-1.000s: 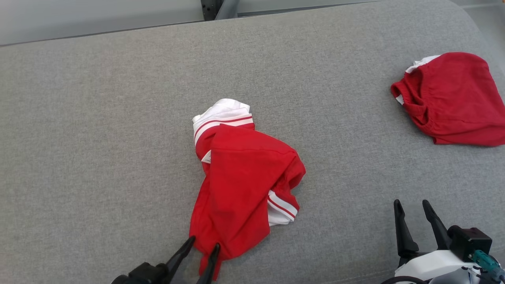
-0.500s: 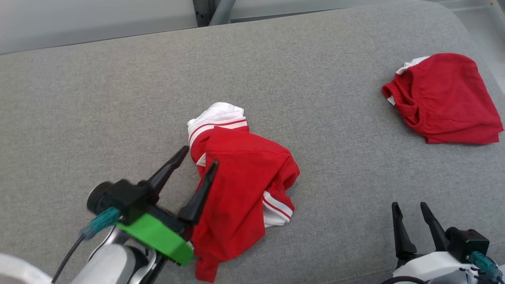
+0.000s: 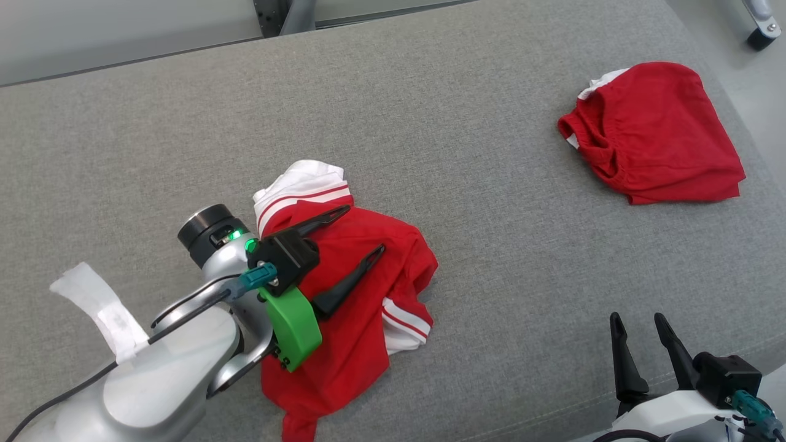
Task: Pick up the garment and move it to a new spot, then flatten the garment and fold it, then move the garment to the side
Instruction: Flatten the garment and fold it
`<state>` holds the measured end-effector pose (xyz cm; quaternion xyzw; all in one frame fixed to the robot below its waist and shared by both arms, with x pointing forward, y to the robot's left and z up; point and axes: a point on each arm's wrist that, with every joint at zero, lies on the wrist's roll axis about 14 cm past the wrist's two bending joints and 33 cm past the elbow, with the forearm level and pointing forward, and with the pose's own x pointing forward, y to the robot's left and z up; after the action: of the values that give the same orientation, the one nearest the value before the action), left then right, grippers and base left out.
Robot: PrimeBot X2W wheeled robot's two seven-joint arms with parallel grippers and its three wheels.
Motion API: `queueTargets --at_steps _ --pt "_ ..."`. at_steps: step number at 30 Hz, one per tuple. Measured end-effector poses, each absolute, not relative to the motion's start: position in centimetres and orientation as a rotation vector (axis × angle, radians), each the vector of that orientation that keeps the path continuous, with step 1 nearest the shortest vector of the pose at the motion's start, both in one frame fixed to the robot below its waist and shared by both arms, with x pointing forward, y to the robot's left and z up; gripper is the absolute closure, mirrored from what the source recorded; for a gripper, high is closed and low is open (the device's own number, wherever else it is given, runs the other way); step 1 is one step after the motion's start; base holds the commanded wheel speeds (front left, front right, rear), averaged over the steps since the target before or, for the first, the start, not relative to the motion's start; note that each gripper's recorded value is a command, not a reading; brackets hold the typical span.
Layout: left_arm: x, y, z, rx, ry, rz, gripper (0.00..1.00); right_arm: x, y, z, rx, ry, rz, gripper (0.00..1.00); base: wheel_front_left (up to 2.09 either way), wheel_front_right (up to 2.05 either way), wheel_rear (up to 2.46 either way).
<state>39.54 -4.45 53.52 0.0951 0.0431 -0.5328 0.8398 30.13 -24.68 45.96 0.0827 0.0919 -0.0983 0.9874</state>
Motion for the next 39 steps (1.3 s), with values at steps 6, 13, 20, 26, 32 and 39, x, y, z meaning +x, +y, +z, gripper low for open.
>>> queueTargets --at_steps 6,13,20,26,32,39 --pt "38.8 -5.2 51.1 0.257 0.172 -1.19 0.94 29.9 -24.8 45.6 0.17 0.196 -0.209 0.0 0.0 0.0 0.0" --pt "41.2 -4.5 53.5 0.236 0.113 -1.147 1.0 30.5 -25.0 46.4 0.166 0.168 -0.206 0.0 0.0 0.0 0.0" --pt "46.9 -1.9 59.7 0.208 -0.045 -1.003 1.0 31.0 -25.2 46.8 0.161 0.155 -0.206 0.0 0.0 0.0 0.0" --pt "50.6 0.0 65.5 0.274 -0.183 -0.876 1.0 30.9 -25.3 46.7 0.167 0.156 -0.213 0.0 0.0 0.0 0.0" --pt "53.8 1.8 71.4 0.301 -0.349 -0.667 1.0 30.5 -25.8 46.8 0.167 0.154 -0.235 0.0 0.0 0.0 0.0" --pt "51.2 0.2 61.8 0.362 -0.032 -0.678 1.0 29.4 -26.9 46.8 0.173 0.154 -0.279 0.0 0.0 0.0 0.0"
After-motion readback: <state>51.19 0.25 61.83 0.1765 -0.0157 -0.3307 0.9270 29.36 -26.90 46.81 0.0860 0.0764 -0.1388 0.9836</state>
